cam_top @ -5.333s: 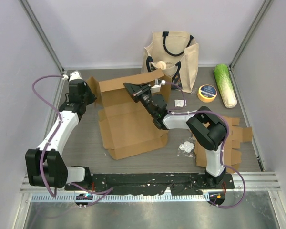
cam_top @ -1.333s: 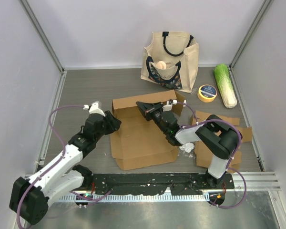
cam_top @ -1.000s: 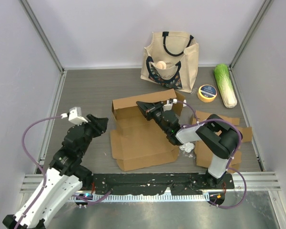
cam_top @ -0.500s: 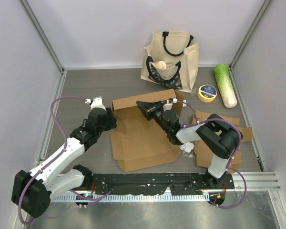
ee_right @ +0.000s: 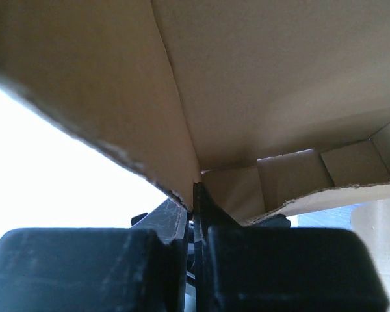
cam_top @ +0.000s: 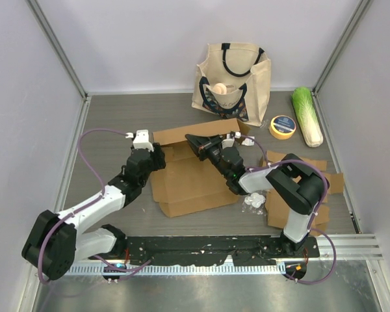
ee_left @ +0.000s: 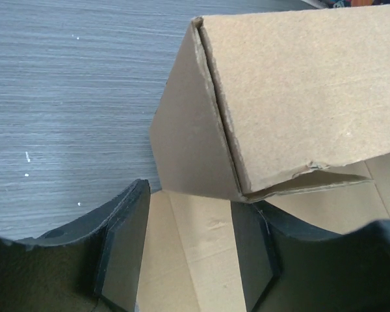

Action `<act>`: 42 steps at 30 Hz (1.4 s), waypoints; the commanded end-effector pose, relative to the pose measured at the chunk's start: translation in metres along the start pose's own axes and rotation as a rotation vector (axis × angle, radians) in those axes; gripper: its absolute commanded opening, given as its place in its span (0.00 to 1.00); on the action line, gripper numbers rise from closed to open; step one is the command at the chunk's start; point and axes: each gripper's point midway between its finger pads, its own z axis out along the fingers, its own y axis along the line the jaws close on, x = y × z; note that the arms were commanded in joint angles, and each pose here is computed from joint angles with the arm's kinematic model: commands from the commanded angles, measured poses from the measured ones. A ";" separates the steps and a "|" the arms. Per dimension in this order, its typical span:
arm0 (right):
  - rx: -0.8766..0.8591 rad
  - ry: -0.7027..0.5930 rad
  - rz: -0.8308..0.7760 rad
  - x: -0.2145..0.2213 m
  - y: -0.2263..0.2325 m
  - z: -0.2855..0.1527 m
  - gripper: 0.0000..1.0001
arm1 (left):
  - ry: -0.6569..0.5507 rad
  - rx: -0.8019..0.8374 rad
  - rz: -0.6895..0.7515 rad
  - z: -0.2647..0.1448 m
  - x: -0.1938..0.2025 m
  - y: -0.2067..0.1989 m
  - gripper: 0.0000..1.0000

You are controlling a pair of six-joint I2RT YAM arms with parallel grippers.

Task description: Fold the paper box

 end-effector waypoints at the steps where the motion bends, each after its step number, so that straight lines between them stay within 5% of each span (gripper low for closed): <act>1: -0.070 0.041 0.036 0.012 0.024 0.004 0.01 | -0.175 0.010 -0.018 0.003 -0.038 -0.008 0.57; 11: 0.022 0.041 0.144 0.016 0.009 0.016 0.01 | -0.271 -0.140 -0.043 0.014 -0.045 0.017 0.57; 13: 0.037 0.032 0.166 0.016 0.012 0.021 0.01 | -0.266 -0.268 -0.073 0.023 -0.049 0.031 0.42; 16: 0.068 0.023 0.193 0.022 0.013 0.027 0.01 | -0.129 -0.508 -0.041 0.028 -0.031 0.058 0.00; 20: 0.078 0.028 0.233 0.033 0.014 0.033 0.01 | -0.102 -0.657 -0.021 0.028 -0.029 0.072 0.00; 27: 0.077 0.010 0.238 0.036 0.018 0.038 0.01 | -0.117 -0.530 -0.028 0.028 -0.020 0.064 0.00; 31: 0.086 0.002 0.226 0.033 0.013 0.036 0.01 | -0.153 -0.448 -0.047 0.026 -0.025 0.055 0.35; 34: 0.083 0.003 0.233 0.033 0.013 0.033 0.01 | -0.174 -0.449 -0.040 0.025 -0.028 0.057 0.38; 35: 0.086 0.002 0.230 0.033 0.012 0.033 0.01 | -0.175 -0.462 -0.027 0.025 -0.028 0.059 0.37; 39: 0.078 0.025 0.214 0.037 0.015 0.031 0.01 | -0.158 -0.504 0.000 0.029 -0.027 0.062 0.01; 42: 0.091 0.069 0.066 0.035 0.007 0.022 0.17 | -0.139 -0.482 0.012 0.027 -0.021 0.062 0.00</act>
